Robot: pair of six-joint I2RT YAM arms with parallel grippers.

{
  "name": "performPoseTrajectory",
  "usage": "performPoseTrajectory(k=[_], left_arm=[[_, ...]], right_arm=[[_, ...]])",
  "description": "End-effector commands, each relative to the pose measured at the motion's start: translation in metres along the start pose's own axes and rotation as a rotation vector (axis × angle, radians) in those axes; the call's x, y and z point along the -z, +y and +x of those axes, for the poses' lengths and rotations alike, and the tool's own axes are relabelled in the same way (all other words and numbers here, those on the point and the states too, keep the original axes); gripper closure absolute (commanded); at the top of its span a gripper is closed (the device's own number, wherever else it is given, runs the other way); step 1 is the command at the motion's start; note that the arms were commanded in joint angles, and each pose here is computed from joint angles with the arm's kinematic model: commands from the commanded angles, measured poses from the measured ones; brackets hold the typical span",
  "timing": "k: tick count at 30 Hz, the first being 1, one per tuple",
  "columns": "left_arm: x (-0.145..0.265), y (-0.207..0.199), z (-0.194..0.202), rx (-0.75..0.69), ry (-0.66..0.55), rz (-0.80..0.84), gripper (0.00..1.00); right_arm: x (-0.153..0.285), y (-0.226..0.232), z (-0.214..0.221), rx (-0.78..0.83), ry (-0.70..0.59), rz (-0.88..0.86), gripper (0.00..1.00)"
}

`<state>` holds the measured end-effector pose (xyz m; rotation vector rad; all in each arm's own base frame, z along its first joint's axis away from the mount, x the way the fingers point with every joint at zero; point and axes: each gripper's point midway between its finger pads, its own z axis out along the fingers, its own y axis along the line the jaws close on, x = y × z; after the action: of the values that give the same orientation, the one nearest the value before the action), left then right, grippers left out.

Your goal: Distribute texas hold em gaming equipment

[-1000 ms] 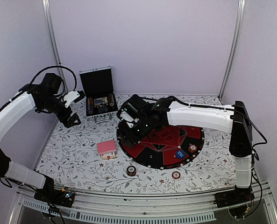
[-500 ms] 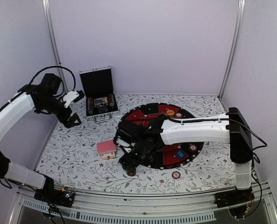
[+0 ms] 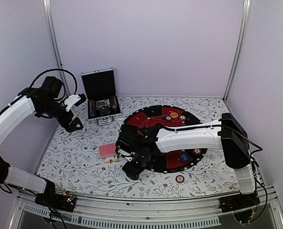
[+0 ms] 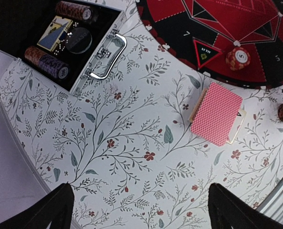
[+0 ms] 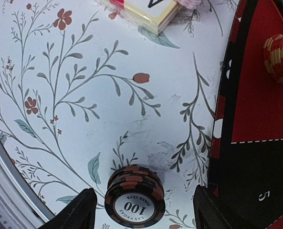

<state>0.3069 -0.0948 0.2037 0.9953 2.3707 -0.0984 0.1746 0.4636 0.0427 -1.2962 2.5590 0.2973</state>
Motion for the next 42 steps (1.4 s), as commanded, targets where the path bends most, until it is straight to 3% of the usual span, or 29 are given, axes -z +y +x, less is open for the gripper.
performPoseTrajectory(k=[1,10,27,42], left_arm=[[0.002,-0.007,-0.001,-0.006,-0.005,0.013,0.00],[0.005,-0.003,-0.003,-0.015,-0.007,-0.005,0.00],[0.009,0.001,-0.009,-0.022,-0.011,-0.022,0.00],[0.010,0.002,-0.009,-0.025,-0.013,-0.026,0.00]], right_arm=[[-0.005,0.003,-0.005,0.021,-0.006,0.013,0.30],[-0.010,0.005,-0.003,0.029,0.007,0.013,0.43],[-0.011,0.010,0.004,0.043,0.029,-0.007,0.54],[0.008,0.012,-0.009,0.040,-0.018,-0.006,0.70]])
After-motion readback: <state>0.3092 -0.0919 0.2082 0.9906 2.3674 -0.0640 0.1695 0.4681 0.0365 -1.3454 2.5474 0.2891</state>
